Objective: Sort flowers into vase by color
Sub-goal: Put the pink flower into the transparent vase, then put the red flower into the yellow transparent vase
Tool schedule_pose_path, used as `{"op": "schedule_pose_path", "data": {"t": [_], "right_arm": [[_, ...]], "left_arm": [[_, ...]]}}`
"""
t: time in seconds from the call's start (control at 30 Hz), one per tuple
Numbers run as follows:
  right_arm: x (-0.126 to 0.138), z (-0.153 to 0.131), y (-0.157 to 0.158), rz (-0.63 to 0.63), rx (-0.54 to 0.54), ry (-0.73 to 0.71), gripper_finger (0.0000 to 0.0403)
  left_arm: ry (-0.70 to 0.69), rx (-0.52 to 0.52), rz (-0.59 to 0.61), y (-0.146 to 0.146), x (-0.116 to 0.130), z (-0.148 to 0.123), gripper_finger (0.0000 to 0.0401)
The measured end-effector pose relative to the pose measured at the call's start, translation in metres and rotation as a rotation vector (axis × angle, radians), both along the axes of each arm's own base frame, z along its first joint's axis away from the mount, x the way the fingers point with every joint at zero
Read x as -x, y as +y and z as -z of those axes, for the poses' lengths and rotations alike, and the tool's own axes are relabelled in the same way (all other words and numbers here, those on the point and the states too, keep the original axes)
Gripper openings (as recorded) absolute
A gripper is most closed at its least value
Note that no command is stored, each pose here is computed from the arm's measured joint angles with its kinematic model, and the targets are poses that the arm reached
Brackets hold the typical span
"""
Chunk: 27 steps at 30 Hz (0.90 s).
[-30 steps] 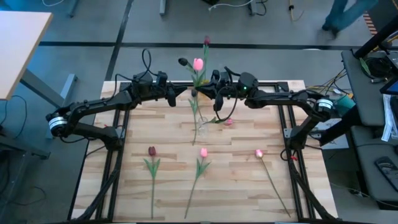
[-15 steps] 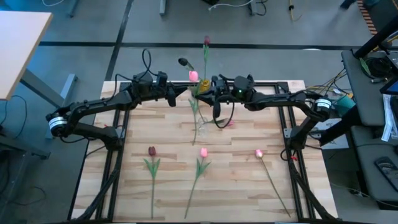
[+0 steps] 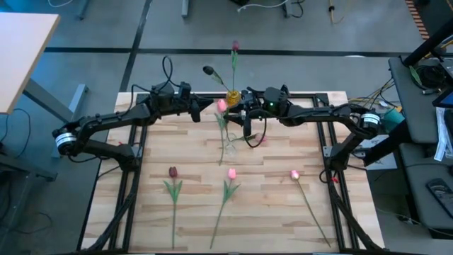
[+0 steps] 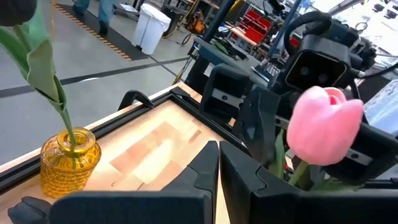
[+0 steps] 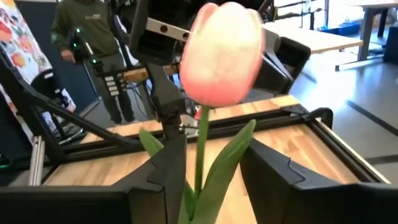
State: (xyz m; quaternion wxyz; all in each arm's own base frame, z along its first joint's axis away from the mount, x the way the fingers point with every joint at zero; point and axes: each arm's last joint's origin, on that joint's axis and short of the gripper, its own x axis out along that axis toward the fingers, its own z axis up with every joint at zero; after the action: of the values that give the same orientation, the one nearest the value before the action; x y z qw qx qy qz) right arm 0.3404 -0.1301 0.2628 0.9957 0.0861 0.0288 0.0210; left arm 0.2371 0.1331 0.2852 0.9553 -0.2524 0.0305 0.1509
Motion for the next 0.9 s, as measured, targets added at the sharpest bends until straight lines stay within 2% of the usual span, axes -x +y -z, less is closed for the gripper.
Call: {"op": "schedule_pose_path", "data": {"t": [0.4,0.7,0.9], "right_arm": [[0.023,-0.018,0.009,-0.002,-0.034,0.139,0.0136],[0.049,-0.043,0.019,0.057,-0.024,0.17,0.0134],[0.063,-0.058,0.022,0.106,-0.006,0.158,0.0128]], "left_arm": [[0.011,0.002,0.026,-0.002,-0.001,0.001,0.0],[0.114,0.073,0.026,-0.005,0.001,0.012,0.0],[0.184,0.115,0.052,-0.018,0.008,0.012,0.0]]}}
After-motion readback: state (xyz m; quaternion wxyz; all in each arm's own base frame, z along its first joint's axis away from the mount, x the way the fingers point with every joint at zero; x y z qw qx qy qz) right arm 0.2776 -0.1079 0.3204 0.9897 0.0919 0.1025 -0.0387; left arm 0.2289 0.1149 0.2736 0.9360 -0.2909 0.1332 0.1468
